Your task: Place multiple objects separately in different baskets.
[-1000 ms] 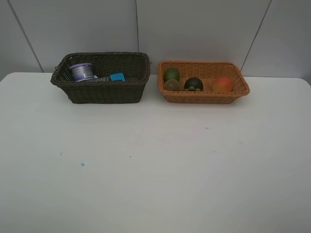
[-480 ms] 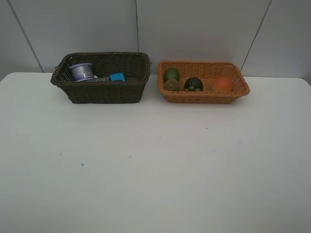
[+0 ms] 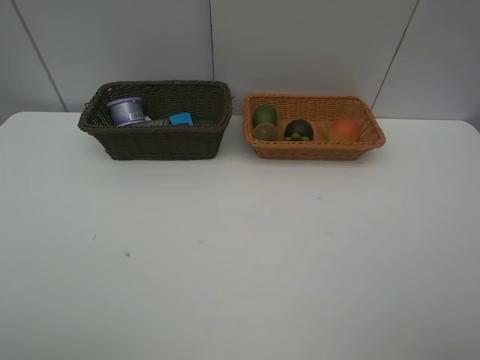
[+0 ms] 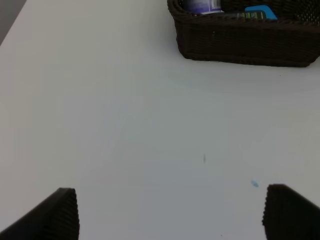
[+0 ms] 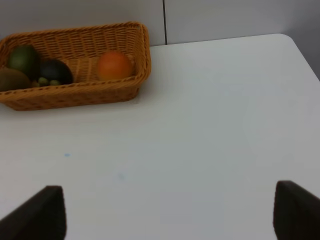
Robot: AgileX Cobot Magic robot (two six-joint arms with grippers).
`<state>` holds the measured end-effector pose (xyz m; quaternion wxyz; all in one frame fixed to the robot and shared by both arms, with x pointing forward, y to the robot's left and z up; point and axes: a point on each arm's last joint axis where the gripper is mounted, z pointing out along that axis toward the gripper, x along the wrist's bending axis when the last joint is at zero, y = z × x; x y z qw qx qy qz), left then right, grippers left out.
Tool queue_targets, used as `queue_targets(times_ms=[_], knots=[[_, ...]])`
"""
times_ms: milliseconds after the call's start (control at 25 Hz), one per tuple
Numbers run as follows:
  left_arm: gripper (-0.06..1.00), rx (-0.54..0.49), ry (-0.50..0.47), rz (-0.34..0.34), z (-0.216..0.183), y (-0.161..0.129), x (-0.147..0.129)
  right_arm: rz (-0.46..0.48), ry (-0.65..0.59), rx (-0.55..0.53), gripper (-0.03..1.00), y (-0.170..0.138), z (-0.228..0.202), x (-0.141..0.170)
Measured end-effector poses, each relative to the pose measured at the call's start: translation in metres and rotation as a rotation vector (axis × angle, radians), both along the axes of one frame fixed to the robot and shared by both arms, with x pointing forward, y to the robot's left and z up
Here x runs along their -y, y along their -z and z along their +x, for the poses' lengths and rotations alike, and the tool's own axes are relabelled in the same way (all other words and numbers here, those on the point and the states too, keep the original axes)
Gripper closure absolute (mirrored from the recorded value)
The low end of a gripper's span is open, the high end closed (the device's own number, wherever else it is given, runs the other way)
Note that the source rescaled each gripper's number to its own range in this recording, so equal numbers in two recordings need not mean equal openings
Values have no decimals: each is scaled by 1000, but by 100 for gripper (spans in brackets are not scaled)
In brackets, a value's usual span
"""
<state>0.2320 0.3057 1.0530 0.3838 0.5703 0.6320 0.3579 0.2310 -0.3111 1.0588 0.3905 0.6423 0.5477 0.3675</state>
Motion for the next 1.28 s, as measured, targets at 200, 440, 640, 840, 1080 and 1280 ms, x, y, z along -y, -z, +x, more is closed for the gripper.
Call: queue_targets(times_ms=[200, 440, 640, 840, 1080, 1280], knots=[[0, 0, 0, 1, 0, 0, 0, 0, 0, 0, -3, 0, 0, 0], [0, 0, 0, 1, 0, 0, 0, 0, 0, 0, -3, 0, 0, 0], [0, 0, 0, 1, 0, 0, 0, 0, 0, 0, -3, 0, 0, 0], [0, 0, 0, 1, 0, 0, 0, 0, 0, 0, -3, 0, 0, 0], [0, 0, 0, 1, 0, 0, 0, 0, 0, 0, -3, 0, 0, 0], [0, 0, 0, 1, 0, 0, 0, 0, 0, 0, -3, 0, 0, 0]])
